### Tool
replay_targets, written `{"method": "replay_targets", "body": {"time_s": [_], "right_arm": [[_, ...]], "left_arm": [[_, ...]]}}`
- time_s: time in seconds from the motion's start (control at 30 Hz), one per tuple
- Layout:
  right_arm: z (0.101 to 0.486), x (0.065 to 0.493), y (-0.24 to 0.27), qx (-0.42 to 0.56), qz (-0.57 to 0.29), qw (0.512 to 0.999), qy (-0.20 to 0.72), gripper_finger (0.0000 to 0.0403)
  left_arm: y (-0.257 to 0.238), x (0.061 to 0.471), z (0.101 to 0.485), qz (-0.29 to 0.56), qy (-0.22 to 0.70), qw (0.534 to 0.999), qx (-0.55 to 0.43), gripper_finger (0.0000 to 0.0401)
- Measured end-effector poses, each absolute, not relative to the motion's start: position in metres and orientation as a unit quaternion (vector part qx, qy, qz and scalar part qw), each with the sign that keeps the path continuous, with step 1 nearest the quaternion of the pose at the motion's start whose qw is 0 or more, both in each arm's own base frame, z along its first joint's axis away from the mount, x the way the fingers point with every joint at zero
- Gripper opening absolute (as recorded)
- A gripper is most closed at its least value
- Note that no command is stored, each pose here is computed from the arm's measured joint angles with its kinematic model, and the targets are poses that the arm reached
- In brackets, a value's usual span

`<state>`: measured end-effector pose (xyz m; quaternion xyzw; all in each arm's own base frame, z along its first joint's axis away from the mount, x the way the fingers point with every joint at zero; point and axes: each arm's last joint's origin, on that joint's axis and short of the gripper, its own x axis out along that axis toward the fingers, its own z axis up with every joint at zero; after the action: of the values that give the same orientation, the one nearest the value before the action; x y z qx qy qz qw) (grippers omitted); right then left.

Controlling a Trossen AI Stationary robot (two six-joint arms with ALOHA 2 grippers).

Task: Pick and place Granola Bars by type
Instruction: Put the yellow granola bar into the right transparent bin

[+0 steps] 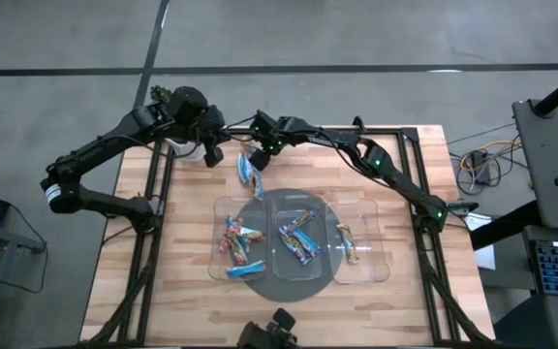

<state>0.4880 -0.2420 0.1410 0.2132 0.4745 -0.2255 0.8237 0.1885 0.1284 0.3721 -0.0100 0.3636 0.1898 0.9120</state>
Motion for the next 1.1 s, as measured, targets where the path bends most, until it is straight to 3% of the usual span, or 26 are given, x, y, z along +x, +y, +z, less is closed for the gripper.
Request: {"method": "replay_targets", "body": {"time_s": [0.23, 1.1], "right_arm": [[0.141, 0.488, -0.242, 0.21, -0.221, 0.825, 0.475, 0.0172], [0.151, 0.489, -0.247, 0.23, -0.234, 0.829, 0.453, 0.0171]], "left_arm": [[0.128, 0.189, 0.372, 0.19, 0.363, 0.912, -0.01, 0.0], [0.128, 0.189, 0.372, 0.195, 0.361, 0.912, -0.021, 0.0]]}}
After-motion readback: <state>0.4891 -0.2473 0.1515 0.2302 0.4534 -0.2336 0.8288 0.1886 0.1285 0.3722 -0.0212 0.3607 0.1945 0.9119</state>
